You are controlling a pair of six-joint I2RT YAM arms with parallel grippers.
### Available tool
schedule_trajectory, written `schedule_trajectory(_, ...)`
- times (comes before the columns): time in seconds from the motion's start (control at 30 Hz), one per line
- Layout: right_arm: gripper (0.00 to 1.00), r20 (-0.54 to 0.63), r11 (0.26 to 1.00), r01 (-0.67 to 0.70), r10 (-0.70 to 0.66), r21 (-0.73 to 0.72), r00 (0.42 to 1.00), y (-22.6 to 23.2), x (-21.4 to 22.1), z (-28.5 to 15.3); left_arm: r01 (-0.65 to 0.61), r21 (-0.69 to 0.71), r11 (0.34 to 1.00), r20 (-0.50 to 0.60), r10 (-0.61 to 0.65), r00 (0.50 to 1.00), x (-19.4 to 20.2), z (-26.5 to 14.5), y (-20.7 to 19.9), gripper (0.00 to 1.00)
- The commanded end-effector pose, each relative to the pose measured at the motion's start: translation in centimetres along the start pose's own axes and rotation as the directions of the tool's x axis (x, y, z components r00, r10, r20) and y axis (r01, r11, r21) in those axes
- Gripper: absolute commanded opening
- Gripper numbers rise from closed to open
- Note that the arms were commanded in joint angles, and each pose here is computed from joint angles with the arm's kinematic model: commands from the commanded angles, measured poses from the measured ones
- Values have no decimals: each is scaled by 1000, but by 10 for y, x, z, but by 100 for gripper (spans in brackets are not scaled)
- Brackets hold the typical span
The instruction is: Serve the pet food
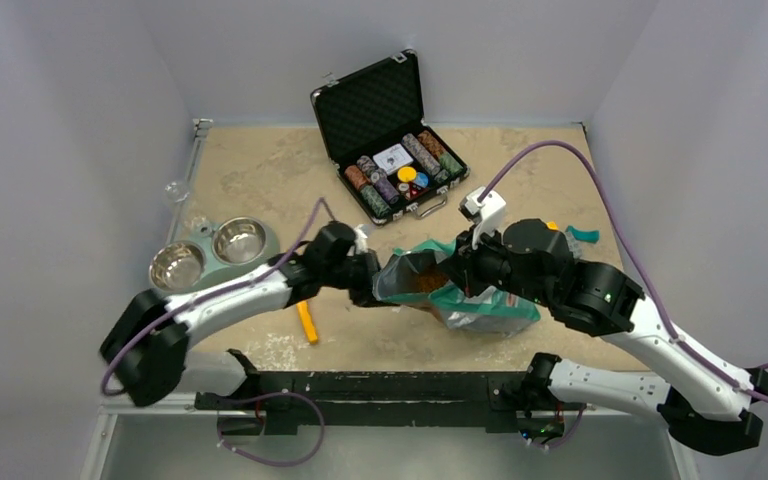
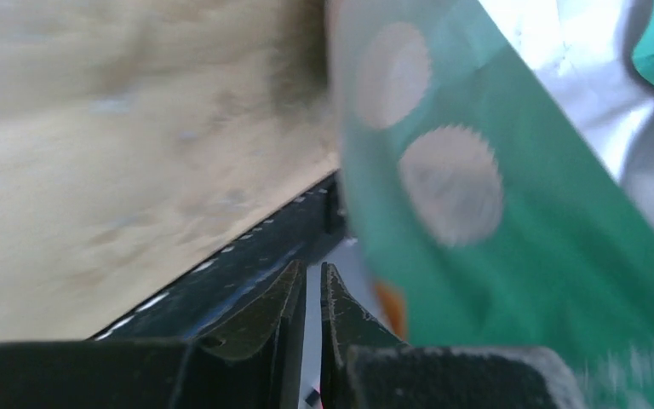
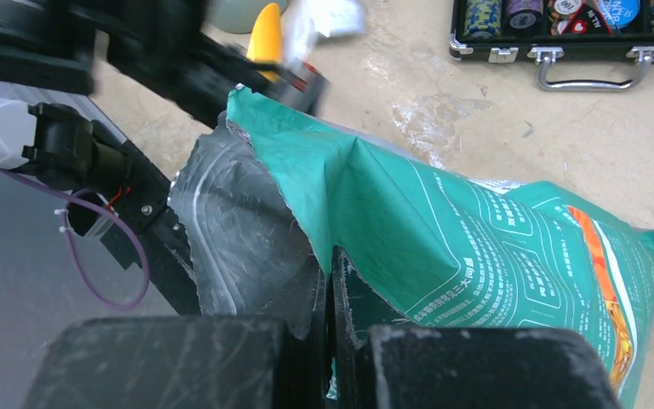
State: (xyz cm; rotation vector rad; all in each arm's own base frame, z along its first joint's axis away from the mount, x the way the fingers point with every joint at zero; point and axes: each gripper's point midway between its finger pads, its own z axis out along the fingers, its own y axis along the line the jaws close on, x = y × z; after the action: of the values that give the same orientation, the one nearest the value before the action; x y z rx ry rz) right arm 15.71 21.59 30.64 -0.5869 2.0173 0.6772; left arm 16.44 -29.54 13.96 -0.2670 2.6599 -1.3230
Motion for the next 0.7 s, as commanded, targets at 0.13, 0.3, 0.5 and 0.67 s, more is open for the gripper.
schedule_trajectory(0.13,0,101,995,57,-65,79,993,-10,-38,0,295,381,876,-242,-214,946,33,81,-92,14)
schedule_trajectory(0.3,0,109,998,46,-50,42,993,-2,-42,0,326,434,840,-308,-201,930,63,104,-121,15)
schedule_trajectory(0.5,0,96,1000,10,-10,3,995,4,-34,-4,370,497,785,-252,-277,927,52,131,-138,18)
schedule_trajectory(0.67,0,56,999,-30,29,31,998,-2,-22,-7,319,441,839,-116,-299,947,8,157,-117,17)
